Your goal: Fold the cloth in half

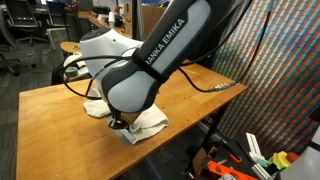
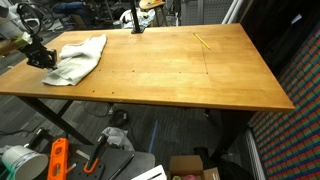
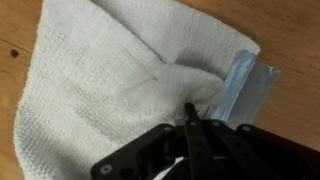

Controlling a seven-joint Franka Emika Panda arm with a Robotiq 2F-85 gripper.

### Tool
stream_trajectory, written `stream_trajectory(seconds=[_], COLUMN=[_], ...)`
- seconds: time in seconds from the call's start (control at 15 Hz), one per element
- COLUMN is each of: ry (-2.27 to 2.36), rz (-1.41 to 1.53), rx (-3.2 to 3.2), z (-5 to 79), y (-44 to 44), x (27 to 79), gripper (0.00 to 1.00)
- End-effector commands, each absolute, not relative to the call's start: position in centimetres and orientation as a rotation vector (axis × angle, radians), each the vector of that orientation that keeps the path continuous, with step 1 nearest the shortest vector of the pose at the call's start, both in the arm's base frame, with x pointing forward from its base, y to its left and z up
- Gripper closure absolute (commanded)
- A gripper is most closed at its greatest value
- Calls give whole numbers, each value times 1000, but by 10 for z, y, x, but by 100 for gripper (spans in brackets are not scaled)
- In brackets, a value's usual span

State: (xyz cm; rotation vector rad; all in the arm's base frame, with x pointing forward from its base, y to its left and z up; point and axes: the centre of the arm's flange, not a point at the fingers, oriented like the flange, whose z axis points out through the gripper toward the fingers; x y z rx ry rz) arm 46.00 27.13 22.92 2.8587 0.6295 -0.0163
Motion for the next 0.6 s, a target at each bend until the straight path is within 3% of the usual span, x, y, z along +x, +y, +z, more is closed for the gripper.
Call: stream_trajectory(seconds=[0.0,0.53], ry=[691,423], rz=[60,528], rx=[2898,2864], z=[243,285], y=[277,268], x=[429,446], gripper=[99,99])
